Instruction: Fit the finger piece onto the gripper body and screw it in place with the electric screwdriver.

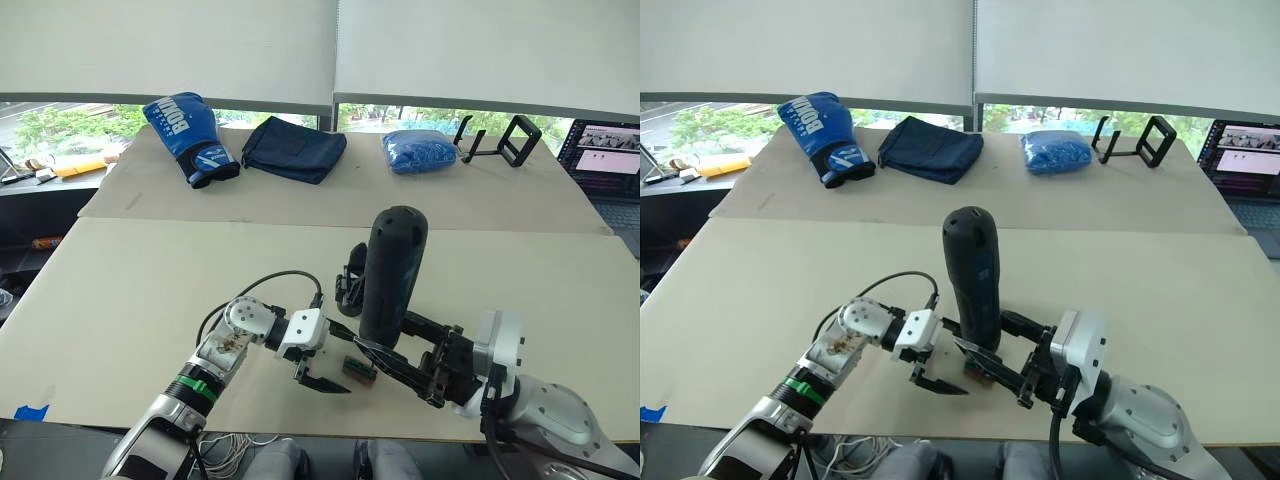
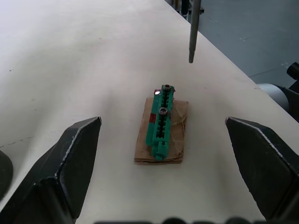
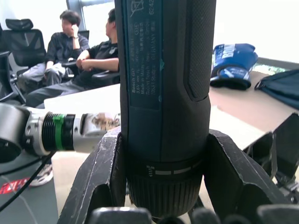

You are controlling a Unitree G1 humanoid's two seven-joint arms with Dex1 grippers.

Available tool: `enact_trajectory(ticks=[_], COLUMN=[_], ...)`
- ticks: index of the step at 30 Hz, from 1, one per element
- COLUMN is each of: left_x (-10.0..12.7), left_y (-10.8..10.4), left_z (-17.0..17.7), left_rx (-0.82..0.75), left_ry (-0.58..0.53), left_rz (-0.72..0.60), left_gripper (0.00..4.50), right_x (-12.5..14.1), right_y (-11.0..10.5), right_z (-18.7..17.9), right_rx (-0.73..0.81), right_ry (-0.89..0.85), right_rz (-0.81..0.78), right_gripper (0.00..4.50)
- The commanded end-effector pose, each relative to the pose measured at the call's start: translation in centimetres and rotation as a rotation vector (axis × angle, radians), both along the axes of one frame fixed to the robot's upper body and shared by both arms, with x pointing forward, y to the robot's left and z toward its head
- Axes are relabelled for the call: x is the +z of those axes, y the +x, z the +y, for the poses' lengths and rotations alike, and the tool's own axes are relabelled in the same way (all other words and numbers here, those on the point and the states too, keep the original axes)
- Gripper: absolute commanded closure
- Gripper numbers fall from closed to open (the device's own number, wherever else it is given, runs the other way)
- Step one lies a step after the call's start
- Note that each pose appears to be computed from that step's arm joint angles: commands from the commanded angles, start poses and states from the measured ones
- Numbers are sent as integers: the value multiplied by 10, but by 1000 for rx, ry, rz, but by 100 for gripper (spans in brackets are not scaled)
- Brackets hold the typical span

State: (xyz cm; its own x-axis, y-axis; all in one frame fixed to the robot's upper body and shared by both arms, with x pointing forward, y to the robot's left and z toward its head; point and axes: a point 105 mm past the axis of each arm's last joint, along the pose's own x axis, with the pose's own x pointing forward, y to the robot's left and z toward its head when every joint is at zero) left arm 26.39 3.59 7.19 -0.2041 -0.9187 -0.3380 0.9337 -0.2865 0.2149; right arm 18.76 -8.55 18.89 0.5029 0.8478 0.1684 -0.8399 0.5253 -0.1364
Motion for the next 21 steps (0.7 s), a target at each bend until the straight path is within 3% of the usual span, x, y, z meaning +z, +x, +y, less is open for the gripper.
enact_trajectory(ticks=[1,21], left_x=[1,4], left_y=[-3,-1], left_z=[-3,-3], left_rx=[-22,-17], left_ry=[-10,-10], left_rz=[8,-19], left_gripper=[0,0], right_x=[12,11], right_y=[-6,-2], right_z=[5,5], right_rx=[8,-4], right_ry=[-1,-25], right_rz=[-73,-73], right_gripper=[260,260])
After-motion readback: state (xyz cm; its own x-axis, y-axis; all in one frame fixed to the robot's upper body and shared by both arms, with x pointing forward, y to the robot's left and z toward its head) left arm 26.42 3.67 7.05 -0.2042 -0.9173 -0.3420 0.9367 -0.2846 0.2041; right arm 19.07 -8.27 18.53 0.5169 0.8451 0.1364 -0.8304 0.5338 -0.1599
